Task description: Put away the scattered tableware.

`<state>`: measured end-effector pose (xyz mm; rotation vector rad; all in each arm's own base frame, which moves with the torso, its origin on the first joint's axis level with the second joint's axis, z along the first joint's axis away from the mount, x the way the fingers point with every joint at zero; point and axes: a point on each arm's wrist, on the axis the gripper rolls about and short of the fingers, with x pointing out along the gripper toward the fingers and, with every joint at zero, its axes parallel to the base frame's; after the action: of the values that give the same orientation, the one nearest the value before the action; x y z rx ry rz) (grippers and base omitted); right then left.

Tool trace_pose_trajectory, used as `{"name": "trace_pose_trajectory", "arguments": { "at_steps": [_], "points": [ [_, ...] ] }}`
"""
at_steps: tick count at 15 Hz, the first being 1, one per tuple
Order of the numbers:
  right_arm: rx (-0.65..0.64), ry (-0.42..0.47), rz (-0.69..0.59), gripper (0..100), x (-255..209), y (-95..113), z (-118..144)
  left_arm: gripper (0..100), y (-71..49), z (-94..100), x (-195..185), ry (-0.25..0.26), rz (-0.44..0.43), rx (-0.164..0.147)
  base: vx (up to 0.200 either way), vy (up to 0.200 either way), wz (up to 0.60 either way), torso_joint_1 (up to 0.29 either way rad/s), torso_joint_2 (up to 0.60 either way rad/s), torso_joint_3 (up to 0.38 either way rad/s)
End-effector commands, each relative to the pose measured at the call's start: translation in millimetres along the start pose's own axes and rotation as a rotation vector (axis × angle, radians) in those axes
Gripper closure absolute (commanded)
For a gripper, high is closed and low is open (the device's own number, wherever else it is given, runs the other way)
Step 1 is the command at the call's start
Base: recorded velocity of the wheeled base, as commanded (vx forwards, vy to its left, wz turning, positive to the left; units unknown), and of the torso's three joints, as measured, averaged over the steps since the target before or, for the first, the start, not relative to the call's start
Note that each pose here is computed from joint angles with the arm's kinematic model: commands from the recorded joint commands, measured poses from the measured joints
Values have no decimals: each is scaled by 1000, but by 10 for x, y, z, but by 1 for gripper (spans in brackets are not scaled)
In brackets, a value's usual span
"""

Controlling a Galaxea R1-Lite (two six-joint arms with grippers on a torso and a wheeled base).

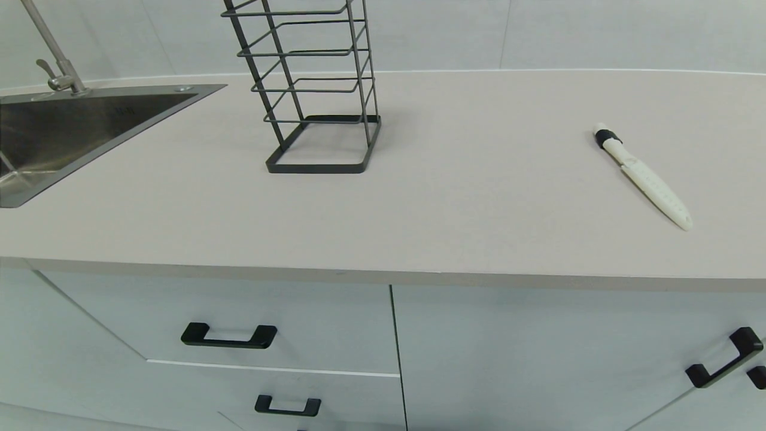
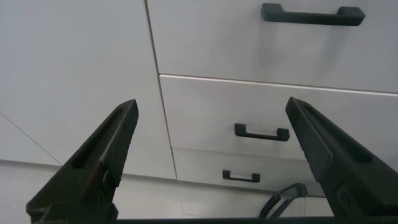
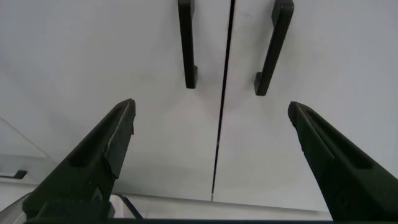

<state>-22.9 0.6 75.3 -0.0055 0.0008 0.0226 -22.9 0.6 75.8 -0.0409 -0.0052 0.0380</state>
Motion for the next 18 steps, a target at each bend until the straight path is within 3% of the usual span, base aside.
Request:
{"name": "trace_pose_trajectory", "arguments": {
  "at_steps": [1,7,18],
  "points": [
    [-1,1,0,0,1,0,0,0,0,0,1,1,0,-1,0,0,0,0,0,0],
    [-1,1,0,0,1,0,0,0,0,0,1,1,0,-1,0,0,0,84,-77,-38],
    [-1,1,0,0,1,0,0,0,0,0,1,1,0,-1,0,0,0,216,-497,-224]
  ]
}}
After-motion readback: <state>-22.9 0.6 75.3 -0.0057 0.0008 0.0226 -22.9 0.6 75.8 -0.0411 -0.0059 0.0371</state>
